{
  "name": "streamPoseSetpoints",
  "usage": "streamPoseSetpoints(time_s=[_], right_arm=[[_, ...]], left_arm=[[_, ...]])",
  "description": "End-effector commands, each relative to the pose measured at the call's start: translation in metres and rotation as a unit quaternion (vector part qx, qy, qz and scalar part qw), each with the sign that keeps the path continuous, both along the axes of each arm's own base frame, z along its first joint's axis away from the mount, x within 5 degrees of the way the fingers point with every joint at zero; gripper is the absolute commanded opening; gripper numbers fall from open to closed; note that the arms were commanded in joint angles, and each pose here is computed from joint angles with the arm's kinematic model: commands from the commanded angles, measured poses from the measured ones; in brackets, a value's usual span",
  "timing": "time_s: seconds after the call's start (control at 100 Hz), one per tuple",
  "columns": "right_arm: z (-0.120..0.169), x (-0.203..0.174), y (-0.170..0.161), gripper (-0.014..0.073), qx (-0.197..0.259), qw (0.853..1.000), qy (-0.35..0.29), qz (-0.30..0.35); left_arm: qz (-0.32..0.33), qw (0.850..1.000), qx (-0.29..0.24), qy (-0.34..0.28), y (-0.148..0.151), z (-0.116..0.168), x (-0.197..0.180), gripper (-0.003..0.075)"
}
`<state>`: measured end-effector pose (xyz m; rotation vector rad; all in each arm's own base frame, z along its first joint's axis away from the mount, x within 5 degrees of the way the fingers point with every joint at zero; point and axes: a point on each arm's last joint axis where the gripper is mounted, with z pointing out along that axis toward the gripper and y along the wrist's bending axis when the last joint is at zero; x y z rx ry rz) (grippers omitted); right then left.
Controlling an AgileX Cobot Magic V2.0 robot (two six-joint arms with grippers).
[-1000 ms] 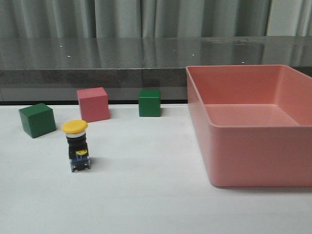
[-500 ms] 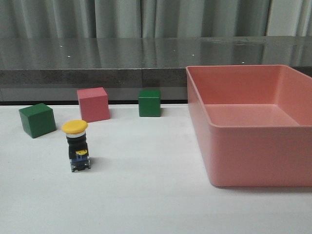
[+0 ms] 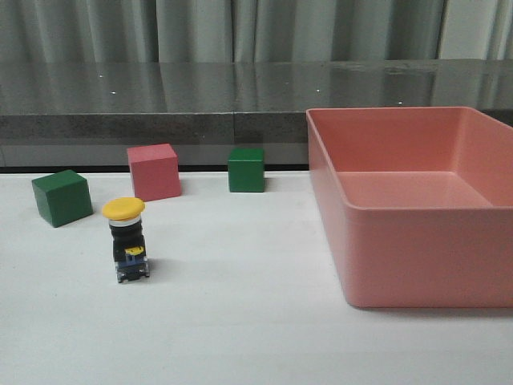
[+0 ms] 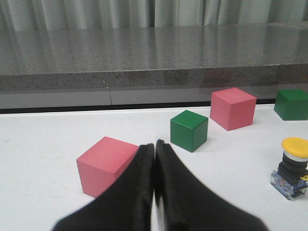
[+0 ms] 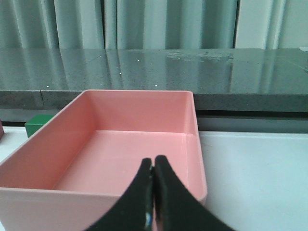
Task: Place and stand button with both arms
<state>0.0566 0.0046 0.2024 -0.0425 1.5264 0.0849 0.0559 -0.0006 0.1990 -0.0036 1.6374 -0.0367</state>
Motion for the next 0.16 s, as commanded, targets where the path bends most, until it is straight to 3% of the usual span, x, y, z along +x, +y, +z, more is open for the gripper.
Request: streamPoseSetpoints(time_s=[0.0,0.15], right_arm=[[0.0122,-0.0031,-0.0005,-0.0109,-0.002,0.999,-0.054,-0.003],[0.0122,-0.0031,-0.0005,-0.0109,-0.002,0.999,-0.054,-0.003]], left_arm=[[-0.005,0.999,-0.004,-0.044,-0.0008,-0.0004,-0.0011,-0.0019],[-0.005,0.999,-0.004,-0.044,-0.0008,-0.0004,-0.0011,-0.0019]])
